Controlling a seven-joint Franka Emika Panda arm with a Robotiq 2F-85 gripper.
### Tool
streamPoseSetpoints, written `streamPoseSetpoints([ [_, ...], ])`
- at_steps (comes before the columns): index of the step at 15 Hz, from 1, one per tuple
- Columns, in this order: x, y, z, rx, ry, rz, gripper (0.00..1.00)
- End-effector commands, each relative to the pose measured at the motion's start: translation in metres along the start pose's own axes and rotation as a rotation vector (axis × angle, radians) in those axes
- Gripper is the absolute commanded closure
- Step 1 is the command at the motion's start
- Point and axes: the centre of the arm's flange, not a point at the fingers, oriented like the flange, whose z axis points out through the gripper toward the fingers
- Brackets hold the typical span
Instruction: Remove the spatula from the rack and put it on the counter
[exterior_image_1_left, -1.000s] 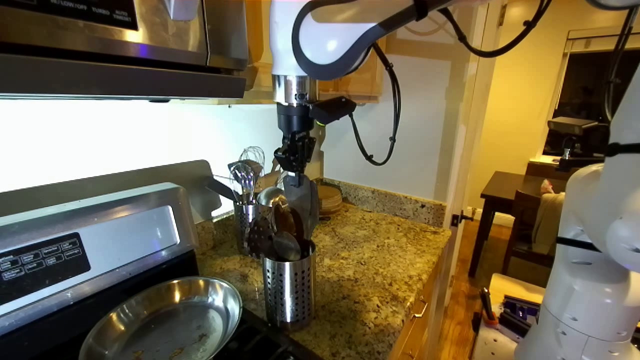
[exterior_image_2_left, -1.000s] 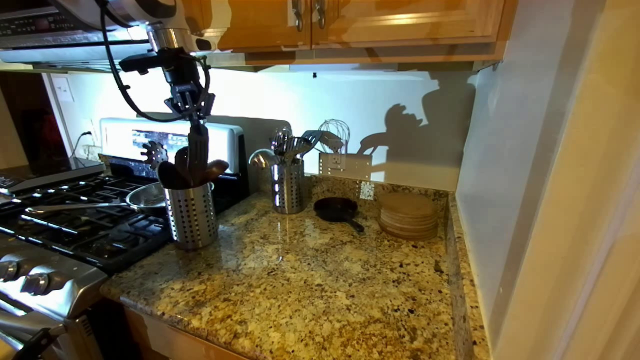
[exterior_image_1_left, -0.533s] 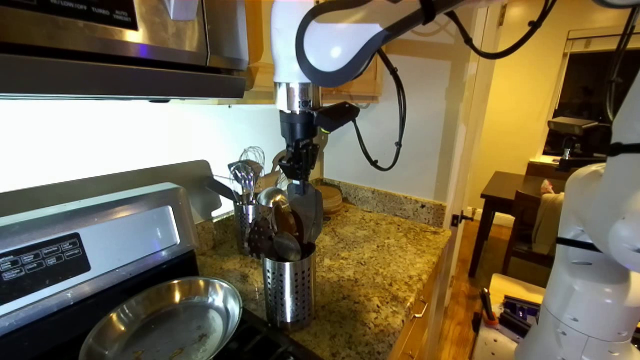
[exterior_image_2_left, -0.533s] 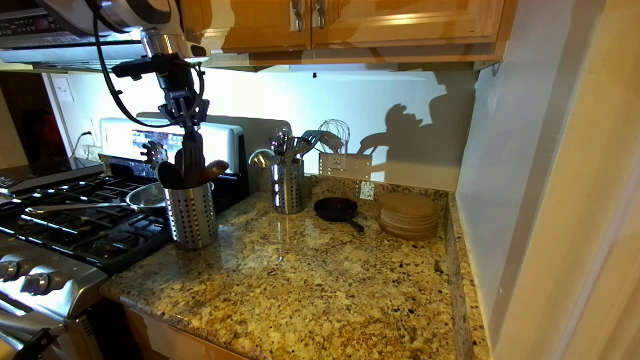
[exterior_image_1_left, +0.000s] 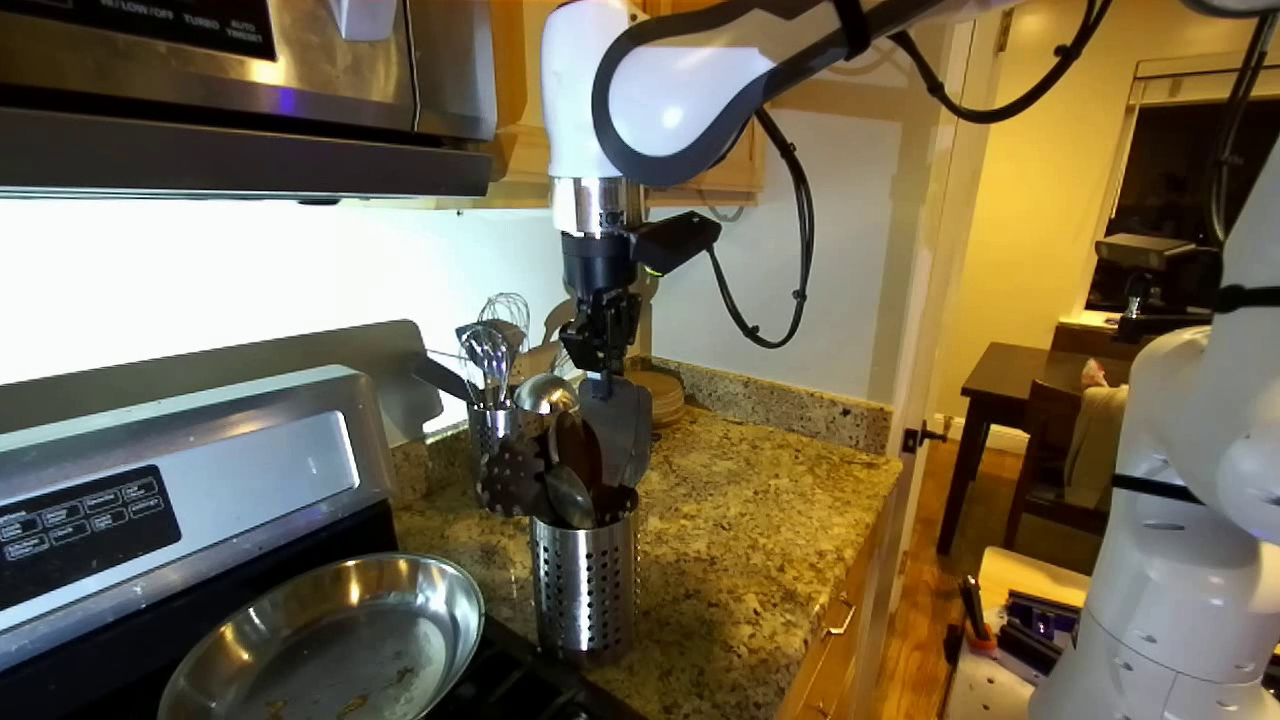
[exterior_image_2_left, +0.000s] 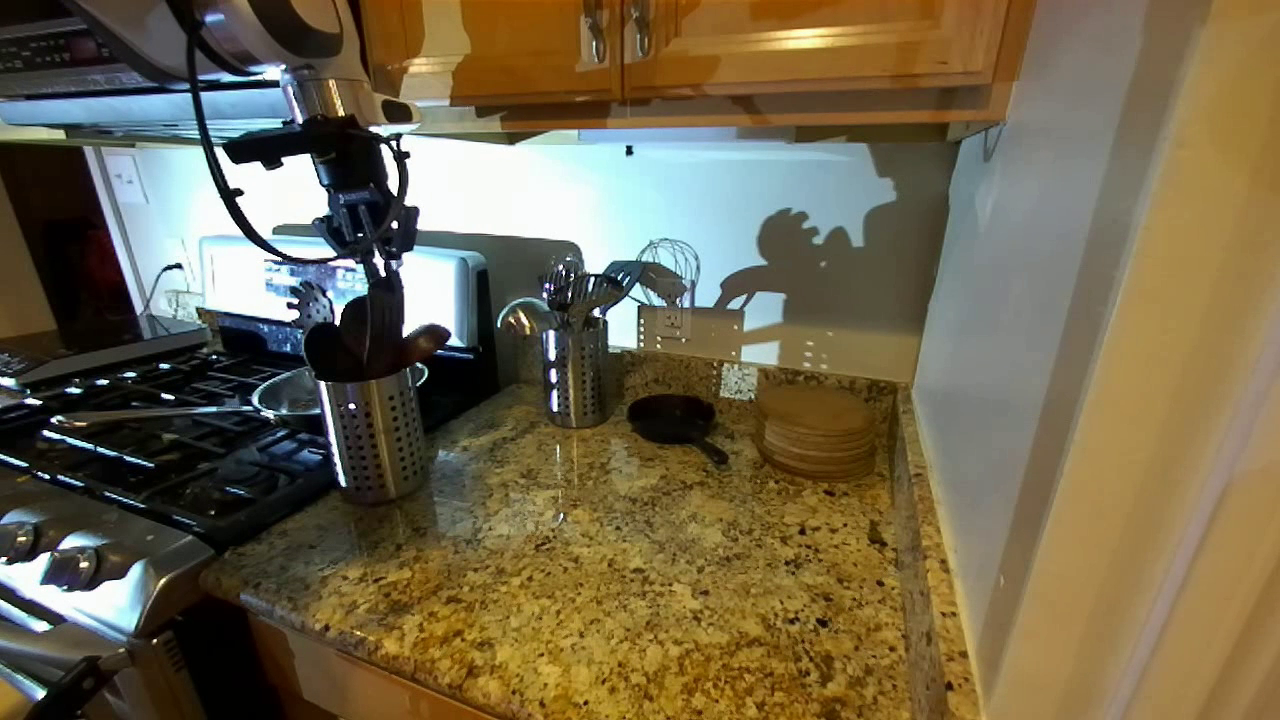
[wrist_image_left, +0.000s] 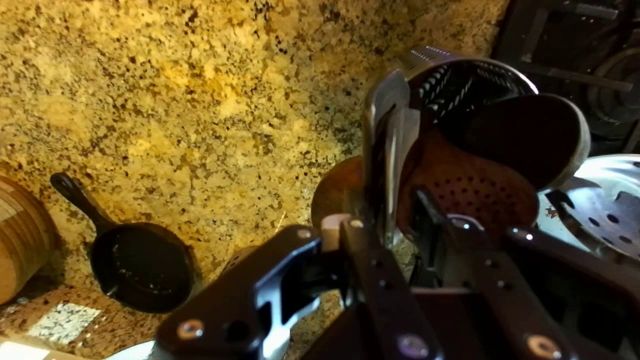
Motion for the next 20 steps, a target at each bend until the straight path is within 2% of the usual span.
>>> streamPoseSetpoints([
  [1, -0.007, -0.002, -0.003, -0.041, 0.028, -0.007, 0.42],
  [7, -0.009, -0.010, -0.011, -0.070, 0.049, -0.043, 0.03],
  [8, -0.009, -0.012, -0.012, -0.072, 0.053, -0.048, 0.01],
  [11, -0.008, -0.022, -0.019, -0.055, 0.054, -0.062, 0.02],
  [14, -0.008, -0.029, -0.019, -0.046, 0.051, -0.075, 0.18],
  [15, -0.009, -0.029, -0.018, -0.041, 0.047, -0.076, 0.14],
  [20, -0.011, -0.029, -0.014, -0.021, 0.039, -0.074, 0.16],
])
